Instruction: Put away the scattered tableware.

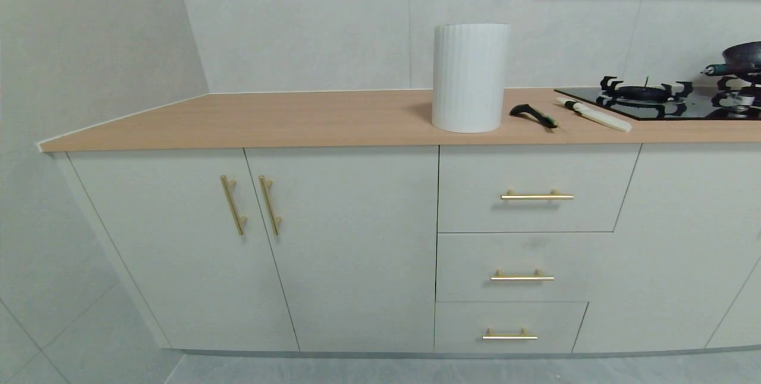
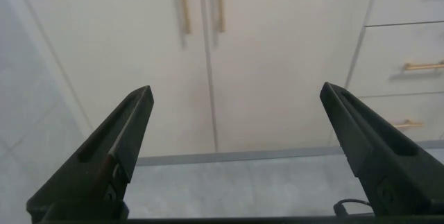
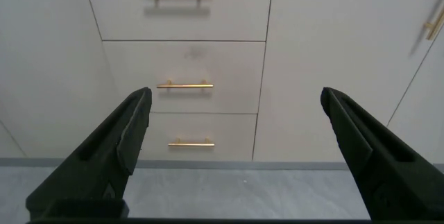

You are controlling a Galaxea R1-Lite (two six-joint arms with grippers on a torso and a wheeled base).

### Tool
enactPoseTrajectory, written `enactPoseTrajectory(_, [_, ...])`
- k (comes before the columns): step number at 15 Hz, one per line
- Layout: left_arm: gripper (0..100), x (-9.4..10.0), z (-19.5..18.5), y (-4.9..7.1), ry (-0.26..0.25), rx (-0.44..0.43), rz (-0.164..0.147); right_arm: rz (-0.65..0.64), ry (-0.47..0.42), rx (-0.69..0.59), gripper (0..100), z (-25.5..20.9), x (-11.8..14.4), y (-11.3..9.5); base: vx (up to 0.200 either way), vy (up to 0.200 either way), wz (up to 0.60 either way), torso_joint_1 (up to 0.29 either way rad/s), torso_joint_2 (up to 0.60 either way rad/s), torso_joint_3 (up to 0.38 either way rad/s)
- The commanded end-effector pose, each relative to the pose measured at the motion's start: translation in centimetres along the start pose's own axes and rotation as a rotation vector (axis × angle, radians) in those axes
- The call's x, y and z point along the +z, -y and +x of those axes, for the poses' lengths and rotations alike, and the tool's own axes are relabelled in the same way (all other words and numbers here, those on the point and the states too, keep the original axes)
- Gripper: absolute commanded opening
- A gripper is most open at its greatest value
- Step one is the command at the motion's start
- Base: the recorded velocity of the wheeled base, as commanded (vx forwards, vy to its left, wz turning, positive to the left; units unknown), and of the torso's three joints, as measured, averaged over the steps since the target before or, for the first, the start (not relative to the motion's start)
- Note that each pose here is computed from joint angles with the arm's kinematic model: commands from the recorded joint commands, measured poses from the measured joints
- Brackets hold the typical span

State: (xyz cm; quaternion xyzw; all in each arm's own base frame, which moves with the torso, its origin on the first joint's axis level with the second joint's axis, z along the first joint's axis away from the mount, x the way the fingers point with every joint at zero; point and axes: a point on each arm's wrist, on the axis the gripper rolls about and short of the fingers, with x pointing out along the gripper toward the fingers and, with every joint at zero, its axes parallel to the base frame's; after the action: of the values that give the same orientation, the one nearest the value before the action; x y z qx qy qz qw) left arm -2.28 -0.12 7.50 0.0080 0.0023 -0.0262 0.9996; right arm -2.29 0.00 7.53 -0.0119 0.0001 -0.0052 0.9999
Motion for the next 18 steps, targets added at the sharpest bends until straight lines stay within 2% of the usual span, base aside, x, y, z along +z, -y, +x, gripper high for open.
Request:
enactPoseTrajectory(1, [100, 0.0, 0.0, 0.0, 0.001, 0.000, -0.004, -0.001, -0.002, 0.000, 100, 0.0, 0.0, 0.0, 0.200, 0.000, 0.00, 0.007, 0.00, 0.002])
enactPoseTrajectory(3, [100, 0.0, 0.0, 0.0, -0.001, 0.000, -0.004, -0.001, -0.002, 0.000, 100, 0.0, 0.0, 0.0, 0.200, 0.000, 0.00, 0.002, 0.00, 0.007])
enactPoseTrajectory(16, [100, 0.0, 0.0, 0.0, -0.001, 0.000, -0.004, -0.007, -0.006, 0.018, 100, 0.0, 0.2, 0.0, 0.000, 0.000, 0.00, 0.000, 0.00, 0.000])
enactPoseTrajectory(18, [100, 0.0, 0.0, 0.0, 0.001, 0.000, -0.004, 0.039, 0.083, 0.153, 100, -0.7, 5.1, 0.0, 0.000, 0.000, 0.00, 0.000, 0.00, 0.000])
